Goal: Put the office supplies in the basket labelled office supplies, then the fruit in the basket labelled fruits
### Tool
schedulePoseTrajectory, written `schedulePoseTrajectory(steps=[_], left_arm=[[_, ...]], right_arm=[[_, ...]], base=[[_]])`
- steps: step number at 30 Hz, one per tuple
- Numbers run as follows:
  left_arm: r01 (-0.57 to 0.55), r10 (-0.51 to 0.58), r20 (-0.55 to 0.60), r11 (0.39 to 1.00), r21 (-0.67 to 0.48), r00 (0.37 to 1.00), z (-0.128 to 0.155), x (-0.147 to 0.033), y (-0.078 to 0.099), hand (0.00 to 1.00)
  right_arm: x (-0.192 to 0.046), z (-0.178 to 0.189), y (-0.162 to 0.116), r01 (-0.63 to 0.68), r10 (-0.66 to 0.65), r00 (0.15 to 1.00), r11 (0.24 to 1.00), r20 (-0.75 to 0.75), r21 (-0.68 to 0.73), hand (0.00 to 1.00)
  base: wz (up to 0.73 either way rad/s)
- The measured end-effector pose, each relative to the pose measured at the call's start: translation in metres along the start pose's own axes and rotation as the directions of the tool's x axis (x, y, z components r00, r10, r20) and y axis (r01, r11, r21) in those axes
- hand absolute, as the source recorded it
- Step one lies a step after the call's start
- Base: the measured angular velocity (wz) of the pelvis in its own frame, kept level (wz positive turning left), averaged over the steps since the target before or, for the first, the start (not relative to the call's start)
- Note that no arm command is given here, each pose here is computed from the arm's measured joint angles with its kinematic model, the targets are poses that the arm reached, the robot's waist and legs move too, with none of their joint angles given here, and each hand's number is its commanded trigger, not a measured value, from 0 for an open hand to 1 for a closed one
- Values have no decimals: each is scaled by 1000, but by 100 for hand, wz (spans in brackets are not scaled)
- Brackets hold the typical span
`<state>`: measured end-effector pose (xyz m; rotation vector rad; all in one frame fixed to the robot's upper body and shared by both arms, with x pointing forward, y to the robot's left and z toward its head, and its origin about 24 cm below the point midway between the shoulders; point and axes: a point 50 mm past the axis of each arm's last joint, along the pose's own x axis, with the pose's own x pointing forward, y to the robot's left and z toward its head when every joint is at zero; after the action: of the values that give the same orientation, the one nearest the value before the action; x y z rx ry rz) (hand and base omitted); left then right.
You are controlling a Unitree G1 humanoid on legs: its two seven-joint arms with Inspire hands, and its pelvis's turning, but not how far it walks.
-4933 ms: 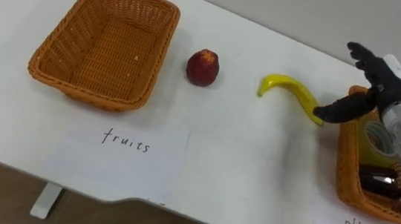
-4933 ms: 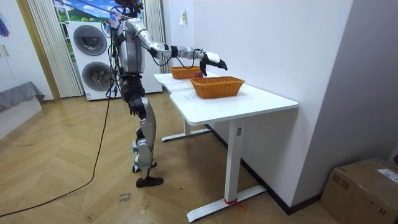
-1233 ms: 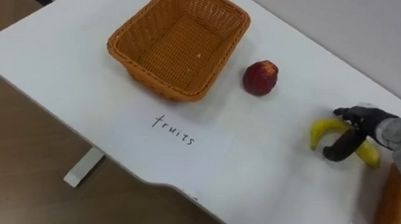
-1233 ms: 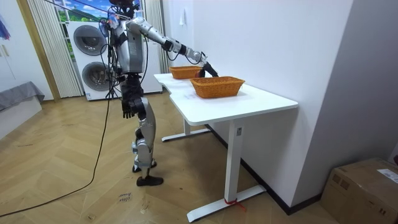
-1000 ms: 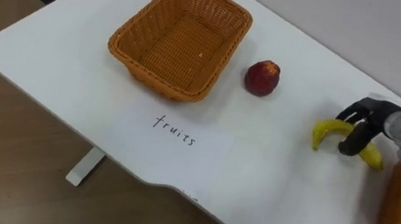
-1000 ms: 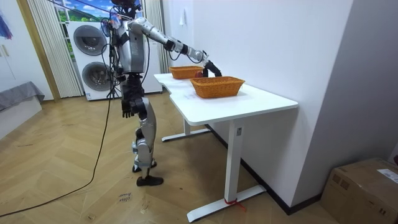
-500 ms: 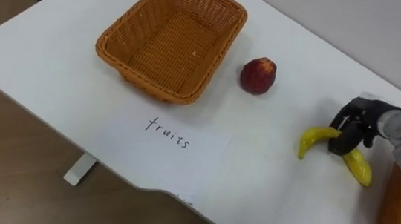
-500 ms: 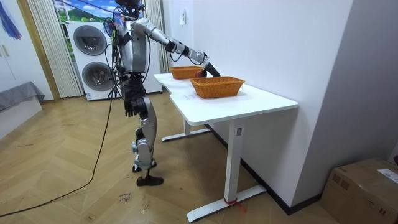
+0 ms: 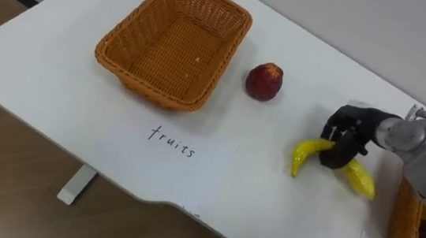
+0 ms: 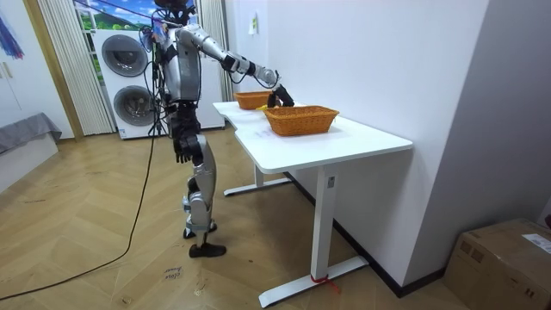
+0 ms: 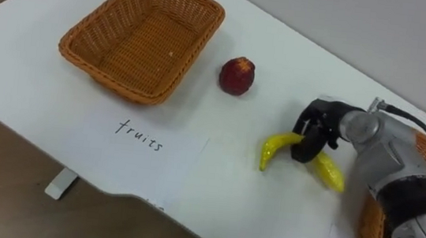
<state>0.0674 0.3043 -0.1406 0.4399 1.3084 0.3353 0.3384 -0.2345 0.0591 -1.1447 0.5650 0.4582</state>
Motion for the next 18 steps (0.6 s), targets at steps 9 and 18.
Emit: schedulePoseTrajectory(steps=[9, 18], left_arm=[[-18, 17, -33, 999, -39, 999, -14, -1, 4, 0], [-26, 23, -67, 999, -40, 998, -27, -4, -6, 0]], right_arm=[[-30, 51, -34, 197, -176, 956, 978, 233, -71, 100], [-49, 74, -44, 292, -242, 911, 950, 335, -108, 100]], base=[[0], [0]])
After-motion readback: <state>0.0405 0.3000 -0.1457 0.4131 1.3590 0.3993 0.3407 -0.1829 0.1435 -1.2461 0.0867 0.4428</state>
